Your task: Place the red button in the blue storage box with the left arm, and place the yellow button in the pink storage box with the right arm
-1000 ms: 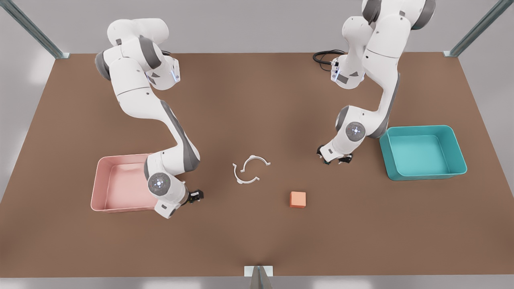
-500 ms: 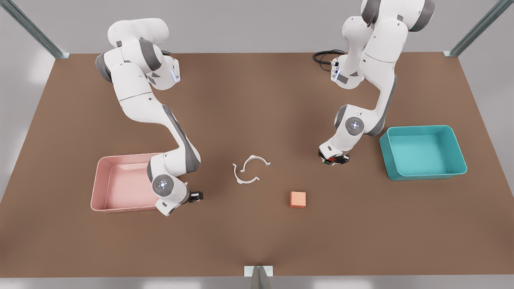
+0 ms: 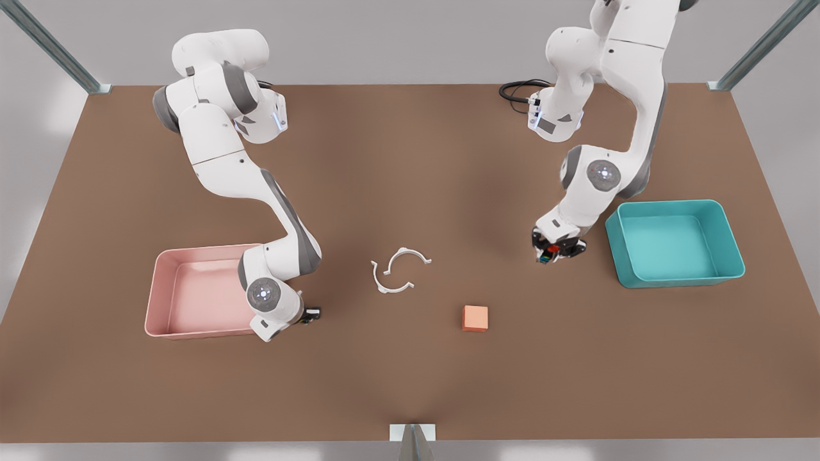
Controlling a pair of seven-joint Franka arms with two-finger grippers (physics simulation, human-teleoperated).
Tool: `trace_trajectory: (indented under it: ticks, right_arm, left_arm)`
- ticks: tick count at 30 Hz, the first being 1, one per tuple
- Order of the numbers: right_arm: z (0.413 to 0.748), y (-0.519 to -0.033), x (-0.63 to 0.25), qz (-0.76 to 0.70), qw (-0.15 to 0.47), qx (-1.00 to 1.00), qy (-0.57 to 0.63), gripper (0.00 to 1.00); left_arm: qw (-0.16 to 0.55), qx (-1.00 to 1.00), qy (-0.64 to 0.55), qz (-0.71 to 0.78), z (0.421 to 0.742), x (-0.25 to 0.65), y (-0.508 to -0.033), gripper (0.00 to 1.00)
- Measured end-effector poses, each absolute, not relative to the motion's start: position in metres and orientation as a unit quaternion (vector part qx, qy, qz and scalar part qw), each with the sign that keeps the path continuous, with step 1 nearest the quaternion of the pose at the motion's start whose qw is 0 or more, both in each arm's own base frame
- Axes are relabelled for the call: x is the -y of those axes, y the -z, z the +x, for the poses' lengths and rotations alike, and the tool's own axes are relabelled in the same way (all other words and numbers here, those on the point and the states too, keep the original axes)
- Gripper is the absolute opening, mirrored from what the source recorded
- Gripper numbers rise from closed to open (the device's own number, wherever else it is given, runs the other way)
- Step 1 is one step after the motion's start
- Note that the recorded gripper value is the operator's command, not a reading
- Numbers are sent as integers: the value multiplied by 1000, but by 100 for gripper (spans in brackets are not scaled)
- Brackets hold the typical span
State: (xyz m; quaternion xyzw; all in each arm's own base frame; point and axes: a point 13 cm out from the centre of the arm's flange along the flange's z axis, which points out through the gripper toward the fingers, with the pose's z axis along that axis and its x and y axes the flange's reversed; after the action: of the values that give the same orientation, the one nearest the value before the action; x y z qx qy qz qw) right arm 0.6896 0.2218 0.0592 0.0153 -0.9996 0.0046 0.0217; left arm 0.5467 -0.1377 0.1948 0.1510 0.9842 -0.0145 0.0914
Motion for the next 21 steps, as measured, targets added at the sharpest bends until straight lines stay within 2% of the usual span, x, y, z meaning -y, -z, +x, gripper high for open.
trace_trajectory:
  ticks: [2,4,6,11,14,17,18,20,21]
  right_arm:
    - [690,-59,-223,14,21,1000,-3,48]
    - [690,-60,-224,13,20,1000,-2,48]
    - [690,-60,-226,13,19,1000,-1,43]
    - [692,-70,-232,17,13,1000,3,41]
    - [699,-106,-235,18,-3,1000,7,41]
    - [708,-167,-223,13,-21,1000,8,42]
    - [711,-189,-212,8,-25,1000,7,42]
    - [714,-220,-172,-9,-21,1000,2,42]
    - [709,-225,-147,-19,-11,1000,-2,42]
  left_arm:
    - [87,-988,10,127,549,98,-215,50]
    - [74,-992,5,102,547,48,-222,50]
    - [60,-995,2,81,542,-4,-222,50]
    - [33,-999,4,35,524,-142,-209,50]
    - [23,-1000,11,18,512,-219,-194,50]
    - [-2,-998,26,63,521,-228,-153,50]
    - [-12,-996,32,80,521,-226,-137,55]
    - [-26,-993,47,103,519,-224,-113,56]
    - [-29,-992,52,114,519,-224,-105,71]
